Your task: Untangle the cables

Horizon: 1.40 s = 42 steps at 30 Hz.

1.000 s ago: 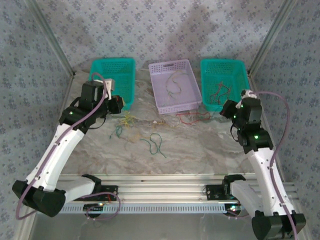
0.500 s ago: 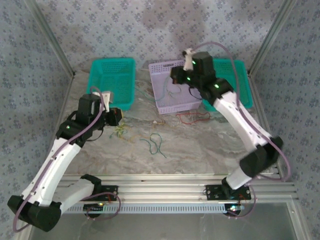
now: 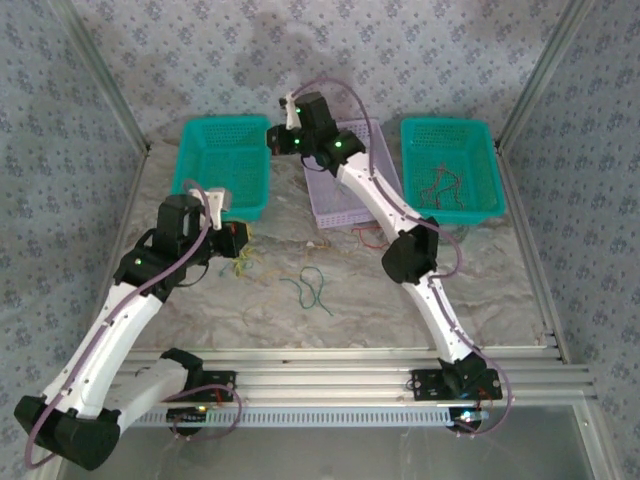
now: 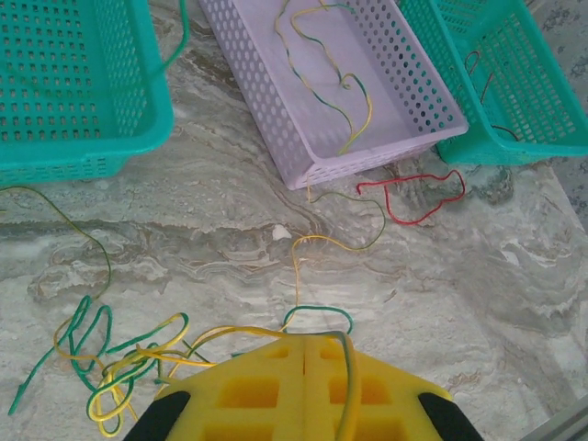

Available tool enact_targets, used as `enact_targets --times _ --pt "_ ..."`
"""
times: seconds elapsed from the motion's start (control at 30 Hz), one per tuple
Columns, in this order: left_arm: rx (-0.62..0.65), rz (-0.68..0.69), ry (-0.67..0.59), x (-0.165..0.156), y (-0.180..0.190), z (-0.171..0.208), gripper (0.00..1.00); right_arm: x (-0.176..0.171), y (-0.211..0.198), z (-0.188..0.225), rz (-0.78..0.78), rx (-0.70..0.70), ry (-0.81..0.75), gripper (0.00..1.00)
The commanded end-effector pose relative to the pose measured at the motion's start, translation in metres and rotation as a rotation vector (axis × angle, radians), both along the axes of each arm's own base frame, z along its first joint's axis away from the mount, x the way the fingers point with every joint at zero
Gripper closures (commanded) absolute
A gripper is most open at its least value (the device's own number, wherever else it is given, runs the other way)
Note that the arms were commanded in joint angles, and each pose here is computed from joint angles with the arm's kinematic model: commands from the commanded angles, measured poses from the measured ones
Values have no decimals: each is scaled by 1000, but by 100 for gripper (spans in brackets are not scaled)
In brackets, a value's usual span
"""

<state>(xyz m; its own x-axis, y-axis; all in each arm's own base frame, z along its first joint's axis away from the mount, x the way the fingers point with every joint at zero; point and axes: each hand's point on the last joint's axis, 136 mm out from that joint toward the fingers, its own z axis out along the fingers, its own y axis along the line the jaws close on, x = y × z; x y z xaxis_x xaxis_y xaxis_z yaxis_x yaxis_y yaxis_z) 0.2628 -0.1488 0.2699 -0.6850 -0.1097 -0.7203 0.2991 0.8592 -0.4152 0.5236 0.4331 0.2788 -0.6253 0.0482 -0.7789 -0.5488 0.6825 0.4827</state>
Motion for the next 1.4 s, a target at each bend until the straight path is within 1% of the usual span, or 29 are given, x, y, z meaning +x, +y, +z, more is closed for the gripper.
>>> enact_targets --times 0.0,0.1,0.2,0.4,0.5,0.53,0.57,0.6,0.67,0.77,0.83,0.97,1.0,1.1,1.2,1.23,1.3,1.37 --pt "-22 -35 -52 -1 -5 12 100 -12 32 6 91 16 -99 100" --pt "-20 -35 -52 -1 -5 11 100 -21 55 -25 133 -32 -99 100" --pt "-21 -33 -55 -2 -5 11 100 -23 65 -52 143 -69 -88 100" --pt "-22 -32 -57 -3 -4 12 100 -20 72 -80 128 -136 -112 100" --pt "-21 -33 -59 -3 -4 12 100 -20 74 -91 131 -142 -91 100" --pt "-20 -33 -57 -3 -4 12 100 -21 74 -95 132 -142 -79 93" --pt "-20 -33 -57 -3 -4 12 100 -22 74 -98 138 -147 -69 83" --pt "-21 -33 -59 -3 -4 12 100 -25 75 -100 146 -155 -66 68" --pt "-20 -33 -58 -3 -4 12 100 -29 75 -98 158 -167 -67 42" --pt "-20 -32 -58 -2 -4 12 100 -33 73 -80 174 -159 -86 29" --pt "-21 -30 -57 -2 -4 12 100 -34 69 -56 174 -137 -116 24" --pt "-24 -17 -64 1 -3 15 100 -39 51 22 174 -45 -205 17" --pt "-27 -17 -64 2 -4 16 100 -42 46 44 175 -21 -234 14" --pt "-40 -21 -64 5 -7 21 100 -51 29 91 170 31 -286 4" --pt "-52 -22 -66 7 -9 26 100 -58 21 104 210 82 -250 2" --pt "-53 -20 -67 7 -9 27 100 -60 18 103 214 79 -230 0" --pt "-62 -16 -71 8 -9 31 100 -73 7 107 228 38 -206 0" --pt "-73 -17 -77 9 -11 37 100 -87 -3 112 250 12 -214 0"
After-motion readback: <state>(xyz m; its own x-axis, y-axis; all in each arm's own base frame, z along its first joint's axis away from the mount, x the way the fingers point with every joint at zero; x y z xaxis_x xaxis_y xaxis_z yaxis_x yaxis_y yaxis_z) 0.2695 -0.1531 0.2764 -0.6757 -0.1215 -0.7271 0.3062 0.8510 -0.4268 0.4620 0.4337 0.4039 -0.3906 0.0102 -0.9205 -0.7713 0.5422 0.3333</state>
